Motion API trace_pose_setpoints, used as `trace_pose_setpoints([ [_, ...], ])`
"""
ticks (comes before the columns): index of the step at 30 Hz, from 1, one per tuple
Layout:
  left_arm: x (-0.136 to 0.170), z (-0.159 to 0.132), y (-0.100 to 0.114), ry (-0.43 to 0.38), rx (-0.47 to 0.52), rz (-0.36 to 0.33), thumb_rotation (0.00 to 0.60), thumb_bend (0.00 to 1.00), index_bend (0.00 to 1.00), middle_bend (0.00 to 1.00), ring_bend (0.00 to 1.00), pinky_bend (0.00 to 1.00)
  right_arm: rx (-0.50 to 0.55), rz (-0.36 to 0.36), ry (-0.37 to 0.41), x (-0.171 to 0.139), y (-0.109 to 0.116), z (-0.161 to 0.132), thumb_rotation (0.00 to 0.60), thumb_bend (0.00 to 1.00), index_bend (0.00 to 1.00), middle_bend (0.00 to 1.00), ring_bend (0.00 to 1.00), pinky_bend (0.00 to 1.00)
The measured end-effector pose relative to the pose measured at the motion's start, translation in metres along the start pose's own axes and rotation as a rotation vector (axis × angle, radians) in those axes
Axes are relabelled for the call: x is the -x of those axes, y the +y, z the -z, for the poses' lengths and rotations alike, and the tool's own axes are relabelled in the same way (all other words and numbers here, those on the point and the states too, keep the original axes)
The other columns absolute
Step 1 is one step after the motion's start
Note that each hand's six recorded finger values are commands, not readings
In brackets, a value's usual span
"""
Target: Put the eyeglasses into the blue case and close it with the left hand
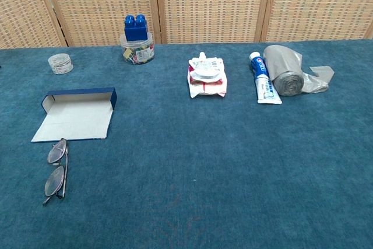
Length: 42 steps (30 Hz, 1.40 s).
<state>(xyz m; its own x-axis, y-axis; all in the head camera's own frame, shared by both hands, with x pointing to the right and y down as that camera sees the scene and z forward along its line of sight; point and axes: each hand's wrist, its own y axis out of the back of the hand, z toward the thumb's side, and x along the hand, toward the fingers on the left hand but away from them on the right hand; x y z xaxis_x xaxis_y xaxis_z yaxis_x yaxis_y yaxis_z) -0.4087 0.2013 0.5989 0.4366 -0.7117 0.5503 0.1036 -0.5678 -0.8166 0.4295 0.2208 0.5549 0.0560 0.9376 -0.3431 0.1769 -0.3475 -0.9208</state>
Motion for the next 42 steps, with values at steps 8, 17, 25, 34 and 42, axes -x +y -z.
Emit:
trace_pose_setpoints([
  [8, -0.038, -0.017, -0.012, -0.049, -0.099, 0.045, 0.600, 0.26, 0.31, 0.00, 0.00, 0.00, 0.014, -0.009, -0.003, 0.001, -0.001, 0.001, 0.600, 0.00, 0.00, 0.00, 0.00, 0.00],
  [17, -0.068, -0.041, -0.028, -0.108, -0.129, 0.113, 0.600, 0.31, 0.32, 0.00, 0.00, 0.00, 0.027, -0.016, -0.007, 0.002, -0.001, 0.002, 0.600, 0.00, 0.00, 0.00, 0.00, 0.00],
  [25, -0.087, -0.060, -0.037, -0.150, -0.144, 0.150, 0.600, 0.31, 0.33, 0.00, 0.00, 0.00, 0.039, -0.017, -0.015, 0.002, -0.001, 0.003, 0.600, 0.00, 0.00, 0.00, 0.00, 0.00],
  [34, -0.098, -0.067, -0.053, -0.155, -0.155, 0.188, 0.600, 0.32, 0.36, 0.00, 0.00, 0.00, 0.051, -0.012, -0.022, 0.003, 0.000, 0.004, 0.600, 0.00, 0.00, 0.00, 0.00, 0.00],
  [42, -0.099, -0.067, -0.063, -0.157, -0.185, 0.205, 0.600, 0.33, 0.37, 0.00, 0.00, 0.00, 0.053, -0.006, -0.023, 0.003, 0.000, 0.004, 0.600, 0.00, 0.00, 0.00, 0.00, 0.00],
])
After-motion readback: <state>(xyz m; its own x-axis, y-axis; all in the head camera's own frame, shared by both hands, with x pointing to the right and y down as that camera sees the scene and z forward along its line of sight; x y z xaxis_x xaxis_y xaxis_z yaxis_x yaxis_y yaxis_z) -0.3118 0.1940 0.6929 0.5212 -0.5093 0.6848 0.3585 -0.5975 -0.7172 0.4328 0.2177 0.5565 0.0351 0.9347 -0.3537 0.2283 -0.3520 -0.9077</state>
